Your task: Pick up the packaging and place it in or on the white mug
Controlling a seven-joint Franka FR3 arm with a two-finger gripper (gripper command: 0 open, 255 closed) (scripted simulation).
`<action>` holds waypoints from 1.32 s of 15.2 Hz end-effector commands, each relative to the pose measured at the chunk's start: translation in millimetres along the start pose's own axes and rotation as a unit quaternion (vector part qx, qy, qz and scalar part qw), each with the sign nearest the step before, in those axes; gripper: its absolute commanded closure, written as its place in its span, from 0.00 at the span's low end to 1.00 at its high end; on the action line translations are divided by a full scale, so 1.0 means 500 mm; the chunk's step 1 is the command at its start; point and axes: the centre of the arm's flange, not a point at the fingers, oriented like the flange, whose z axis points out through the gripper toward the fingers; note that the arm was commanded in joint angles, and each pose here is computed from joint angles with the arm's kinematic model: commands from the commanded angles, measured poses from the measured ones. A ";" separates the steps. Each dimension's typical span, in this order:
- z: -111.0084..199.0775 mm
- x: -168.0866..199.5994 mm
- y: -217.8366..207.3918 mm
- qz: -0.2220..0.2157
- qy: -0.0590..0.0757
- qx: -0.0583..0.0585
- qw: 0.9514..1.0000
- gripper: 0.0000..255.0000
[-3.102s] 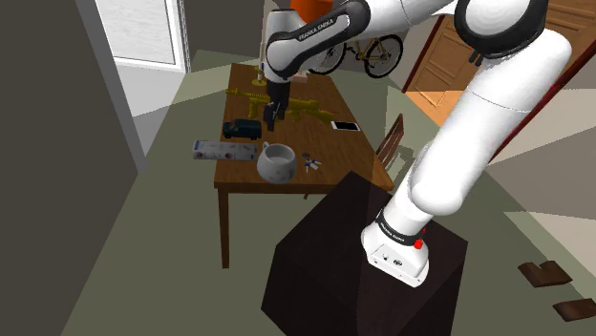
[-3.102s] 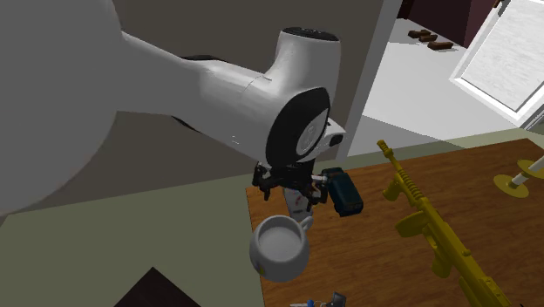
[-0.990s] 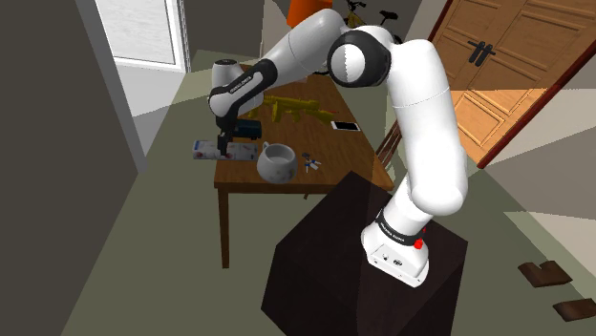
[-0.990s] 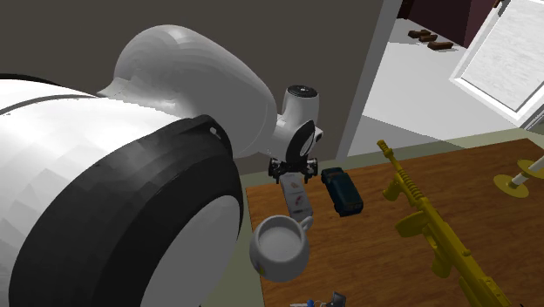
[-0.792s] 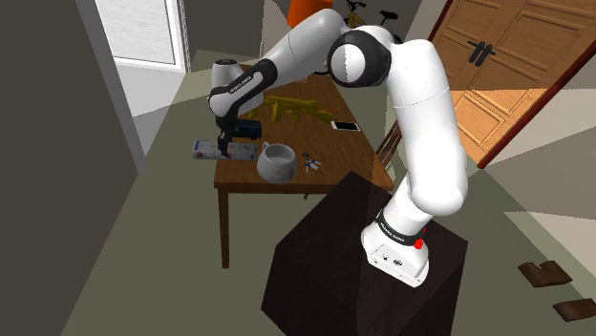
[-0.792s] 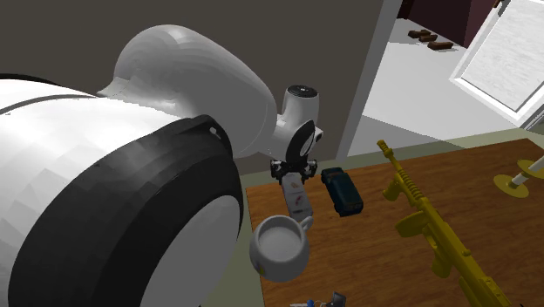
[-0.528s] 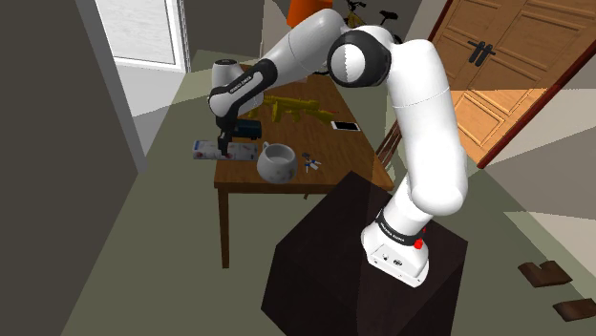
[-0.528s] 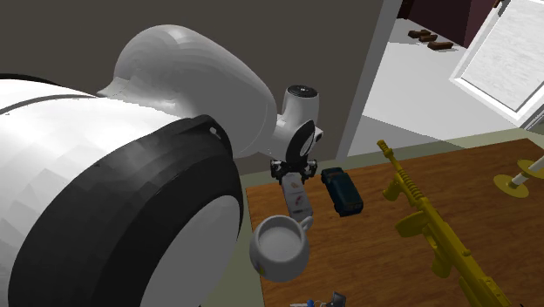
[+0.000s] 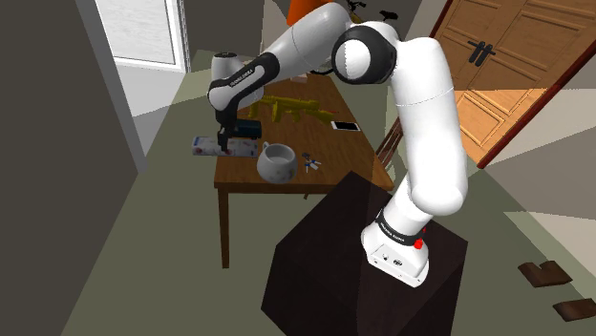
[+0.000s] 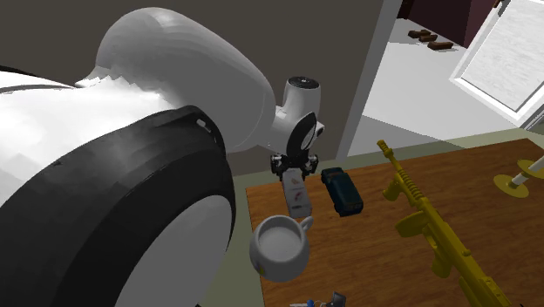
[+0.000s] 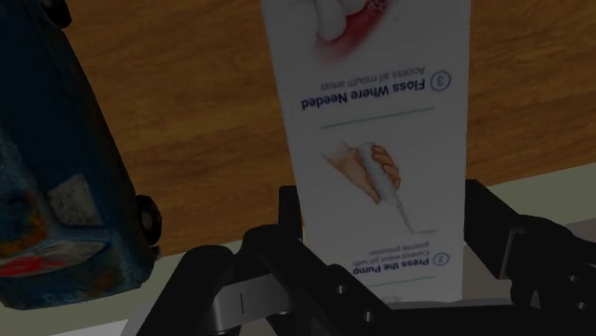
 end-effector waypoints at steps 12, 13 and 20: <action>-0.138 -0.001 -0.002 0.000 0.000 0.000 1.000 1.00; -0.149 -0.001 -0.002 0.000 0.000 0.000 1.000 1.00; -0.223 -0.001 -0.003 0.000 0.000 0.000 1.000 1.00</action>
